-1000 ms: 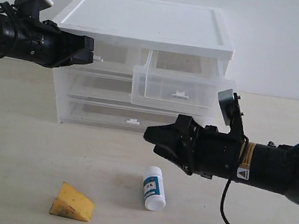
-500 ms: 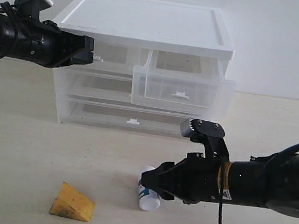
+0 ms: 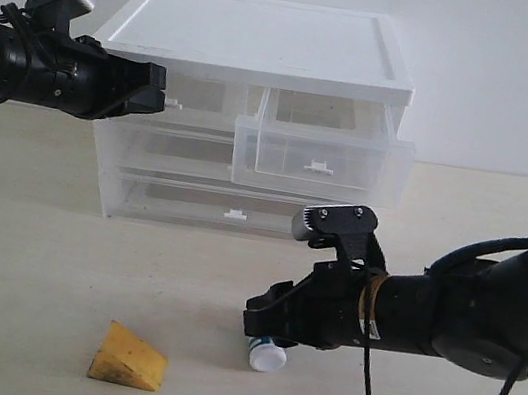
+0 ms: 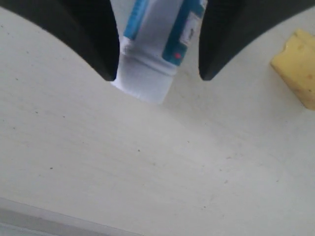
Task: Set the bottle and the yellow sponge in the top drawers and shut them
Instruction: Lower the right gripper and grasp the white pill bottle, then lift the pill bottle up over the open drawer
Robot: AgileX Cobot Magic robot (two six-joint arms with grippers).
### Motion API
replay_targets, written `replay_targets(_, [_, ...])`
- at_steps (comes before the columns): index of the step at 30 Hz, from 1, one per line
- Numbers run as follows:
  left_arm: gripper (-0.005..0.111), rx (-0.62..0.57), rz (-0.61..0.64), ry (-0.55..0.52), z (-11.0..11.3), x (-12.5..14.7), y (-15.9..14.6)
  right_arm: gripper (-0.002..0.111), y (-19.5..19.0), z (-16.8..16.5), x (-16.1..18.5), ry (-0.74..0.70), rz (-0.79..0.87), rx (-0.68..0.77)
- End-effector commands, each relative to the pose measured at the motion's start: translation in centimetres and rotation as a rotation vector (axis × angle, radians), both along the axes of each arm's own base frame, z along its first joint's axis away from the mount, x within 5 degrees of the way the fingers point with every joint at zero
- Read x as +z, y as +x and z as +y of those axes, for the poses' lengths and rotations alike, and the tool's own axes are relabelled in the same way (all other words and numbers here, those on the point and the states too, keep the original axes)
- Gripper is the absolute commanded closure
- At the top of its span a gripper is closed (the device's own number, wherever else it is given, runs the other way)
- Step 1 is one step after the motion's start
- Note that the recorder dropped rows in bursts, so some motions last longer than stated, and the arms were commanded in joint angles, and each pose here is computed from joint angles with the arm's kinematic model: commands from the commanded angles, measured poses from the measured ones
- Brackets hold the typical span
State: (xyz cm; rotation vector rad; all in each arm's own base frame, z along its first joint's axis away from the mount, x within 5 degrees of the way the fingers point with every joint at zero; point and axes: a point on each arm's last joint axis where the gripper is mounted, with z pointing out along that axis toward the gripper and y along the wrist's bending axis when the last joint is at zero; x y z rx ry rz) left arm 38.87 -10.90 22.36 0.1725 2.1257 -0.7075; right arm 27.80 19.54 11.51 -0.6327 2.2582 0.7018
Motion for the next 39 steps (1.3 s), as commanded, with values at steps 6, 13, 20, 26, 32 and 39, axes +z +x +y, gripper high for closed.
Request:
replay_targets(6, [0.103, 0.01, 0.019, -0.012, -0.4, -0.7, 0.4, 0.064, 0.2, 0.3, -0.4, -0.018, -0.008, -0.038])
replay_targets(13, [0.103, 0.009, 0.019, -0.01, -0.4, -0.7, 0.4, 0.064, 0.2, 0.3, -2.0, -0.034, 0.022, -0.041])
replay_targets(20, [0.103, 0.009, 0.019, -0.01, -0.4, -0.7, 0.4, 0.082, 0.0, 0.0, -2.3, -0.077, 0.053, -0.051])
replay_targets(26, [0.103, 0.013, 0.019, -0.008, -0.4, -0.7, 0.5, 0.108, -0.8, 0.9, -0.3, -0.06, 0.046, -0.014])
replay_targets(32, [0.103, 0.015, 0.019, -0.006, -0.4, -0.7, 0.5, 0.108, -2.1, 1.8, 5.2, 0.043, -0.06, 0.056])
replay_targets(39, [0.103, 0.001, 0.016, 0.009, -0.4, -0.7, 0.4, 0.108, -3.9, 0.7, 13.7, 0.196, -0.276, 0.066])
